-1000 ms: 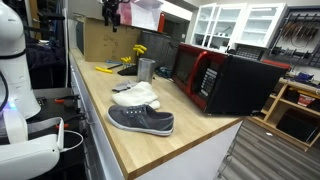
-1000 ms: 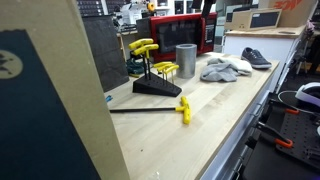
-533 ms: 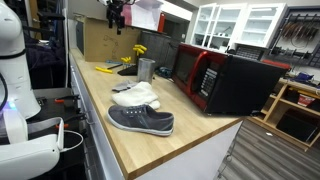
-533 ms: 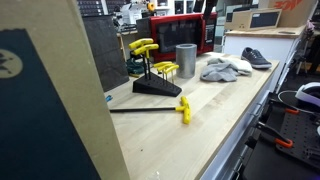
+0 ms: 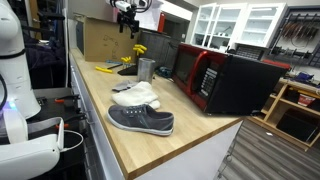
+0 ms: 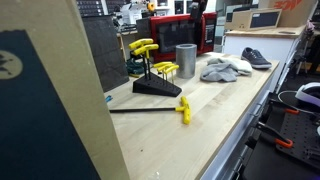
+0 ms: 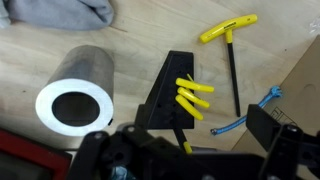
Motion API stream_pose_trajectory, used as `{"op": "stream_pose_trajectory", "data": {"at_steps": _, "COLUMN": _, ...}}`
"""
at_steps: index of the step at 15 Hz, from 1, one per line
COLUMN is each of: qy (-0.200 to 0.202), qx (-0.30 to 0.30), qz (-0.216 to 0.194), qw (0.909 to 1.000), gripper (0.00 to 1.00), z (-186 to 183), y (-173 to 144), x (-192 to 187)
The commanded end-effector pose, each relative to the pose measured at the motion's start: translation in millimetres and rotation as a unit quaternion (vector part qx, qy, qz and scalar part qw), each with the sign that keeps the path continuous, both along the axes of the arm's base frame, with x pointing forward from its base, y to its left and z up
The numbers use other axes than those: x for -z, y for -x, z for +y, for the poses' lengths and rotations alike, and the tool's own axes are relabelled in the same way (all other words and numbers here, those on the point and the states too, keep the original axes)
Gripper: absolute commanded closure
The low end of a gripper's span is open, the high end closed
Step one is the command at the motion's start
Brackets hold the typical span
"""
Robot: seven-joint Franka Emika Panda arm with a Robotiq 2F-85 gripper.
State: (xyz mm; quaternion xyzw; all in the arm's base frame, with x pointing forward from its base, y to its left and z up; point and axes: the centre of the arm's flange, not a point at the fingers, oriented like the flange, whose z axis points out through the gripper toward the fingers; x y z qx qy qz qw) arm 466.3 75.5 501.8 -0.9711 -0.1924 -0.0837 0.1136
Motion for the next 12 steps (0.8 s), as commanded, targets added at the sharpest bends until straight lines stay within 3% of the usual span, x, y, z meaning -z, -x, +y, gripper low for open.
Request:
{"op": "stream_pose_trajectory", "data": {"at_steps": 1, "qy": 0.024, "qx": -0.051, "qz": -0.016, "qw": 0.9983, "gripper": 0.0, "z": 14, "y": -48, "x": -12}}
{"op": "stream_pose_trajectory", "data": {"at_steps": 3, "qy": 0.04, "qx": -0.07, "qz": -0.015, "qw": 0.9966, "gripper": 0.0, "z": 25, "y": -62, "x": -19}}
{"op": "stream_pose_trajectory", "data": {"at_steps": 4, "qy": 0.043, "qx": -0.072, "qz": -0.018, "qw": 0.9963, "gripper": 0.0, "z": 25, "y": -62, "x": -27}}
{"op": "stream_pose_trajectory", "data": {"at_steps": 5, "qy": 0.032, "qx": -0.054, "qz": -0.019, "qw": 0.9978, "gripper": 0.0, "z": 21, "y": -44, "x": -9}}
{"op": "stream_pose_trajectory", "data": {"at_steps": 12, "qy": 0.036, "qx": -0.06, "qz": -0.021, "qw": 0.9973, "gripper": 0.0, "z": 26, "y": -54, "x": -18}}
